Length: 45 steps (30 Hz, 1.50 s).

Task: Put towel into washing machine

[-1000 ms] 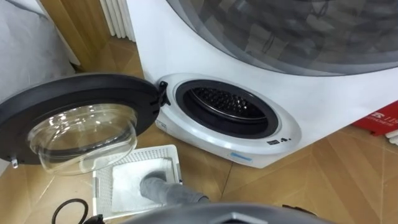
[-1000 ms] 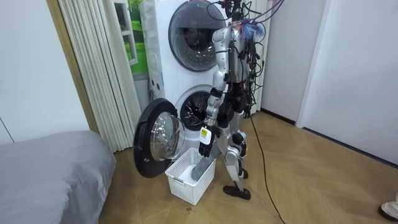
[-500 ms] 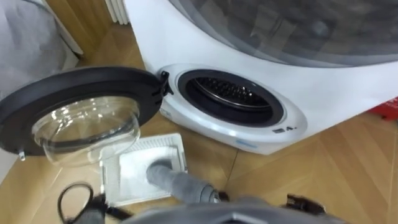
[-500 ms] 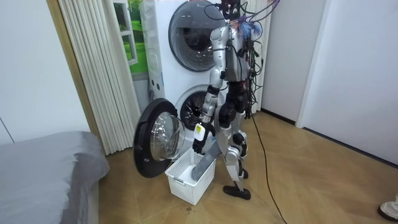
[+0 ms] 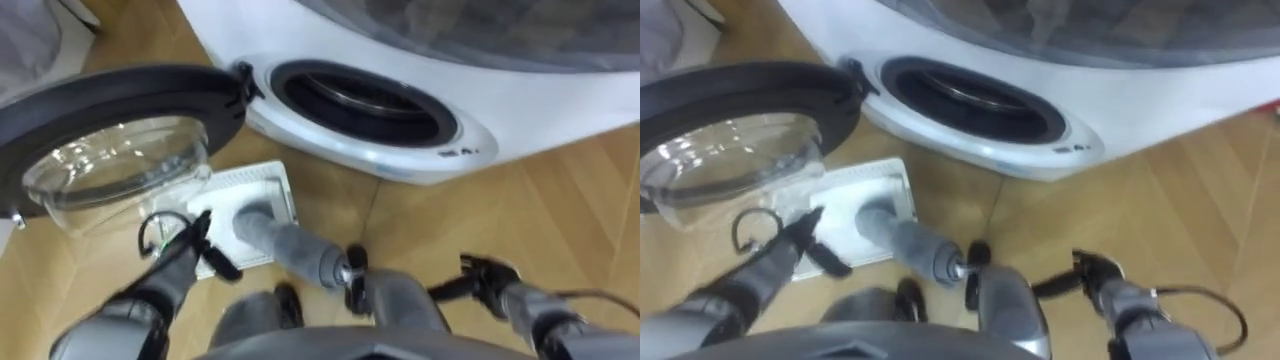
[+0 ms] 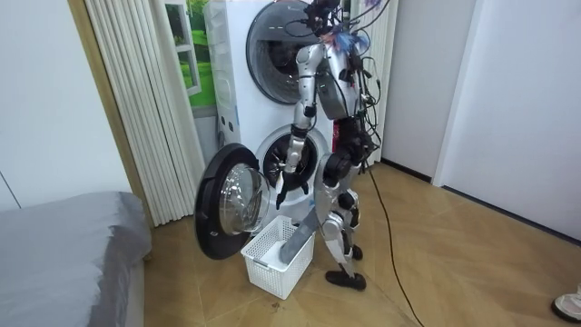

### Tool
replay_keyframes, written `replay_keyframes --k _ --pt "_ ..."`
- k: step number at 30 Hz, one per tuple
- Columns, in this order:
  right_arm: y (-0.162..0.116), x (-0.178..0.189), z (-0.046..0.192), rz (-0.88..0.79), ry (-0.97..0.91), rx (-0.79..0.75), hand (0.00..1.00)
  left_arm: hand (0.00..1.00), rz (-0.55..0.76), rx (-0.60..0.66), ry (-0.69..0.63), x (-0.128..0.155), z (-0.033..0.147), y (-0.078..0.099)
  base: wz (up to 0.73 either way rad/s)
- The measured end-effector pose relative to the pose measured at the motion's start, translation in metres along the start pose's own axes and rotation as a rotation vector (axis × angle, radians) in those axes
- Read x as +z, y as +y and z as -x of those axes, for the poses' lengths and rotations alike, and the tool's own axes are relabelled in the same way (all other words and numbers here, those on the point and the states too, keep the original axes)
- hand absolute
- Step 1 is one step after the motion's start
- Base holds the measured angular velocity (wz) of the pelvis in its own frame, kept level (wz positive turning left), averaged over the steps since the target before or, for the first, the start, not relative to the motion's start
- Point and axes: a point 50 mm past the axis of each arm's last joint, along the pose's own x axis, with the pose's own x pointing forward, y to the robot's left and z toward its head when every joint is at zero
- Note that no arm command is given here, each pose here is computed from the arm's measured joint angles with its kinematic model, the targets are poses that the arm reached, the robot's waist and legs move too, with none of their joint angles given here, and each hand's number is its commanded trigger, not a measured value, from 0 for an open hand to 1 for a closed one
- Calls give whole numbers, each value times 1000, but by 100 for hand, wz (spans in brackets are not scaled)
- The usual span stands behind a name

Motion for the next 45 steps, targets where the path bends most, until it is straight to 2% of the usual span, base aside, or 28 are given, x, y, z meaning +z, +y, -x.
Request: replay_keyframes --k 1,5,10,14,19,24,30,38,39,40,41,42,45 --pt "4 10 -1 -10 -34 10 0 0 -32 19 -35 13 -2 9 0" --pt "2 30 -2 -12 -89 6 0 0 -91 50 -99 36 -5 23 -9" --pt "2 55 -1 -129 -176 23 0 0 -239 141 -202 77 -5 58 13" --pt "0 60 0 -194 -199 32 0 0 -293 144 -218 87 -4 58 9" --pt "5 66 1 -231 -245 71 0 0 -306 184 -260 103 -2 69 2" --pt "10 69 1 -168 -259 103 0 0 -373 195 -274 109 -1 69 6" --pt "10 58 0 -80 -214 93 0 0 -478 171 -276 105 -2 57 -3" --pt "12 50 -1 -4 -177 92 0 0 -520 154 -301 99 -3 49 -2" --pt "12 50 -1 3 -182 92 0 20 -524 154 -306 99 -2 48 -3" --pt "13 51 -1 13 -185 94 0 56 -534 153 -312 98 -2 47 -3" --pt "13 51 -1 21 -186 95 0 86 -538 154 -312 98 -3 47 0" --pt "14 52 -1 31 -189 97 0 100 -545 154 -316 98 -2 46 4" --pt "15 55 -1 64 -195 98 0 100 -548 156 -322 99 -2 46 1"
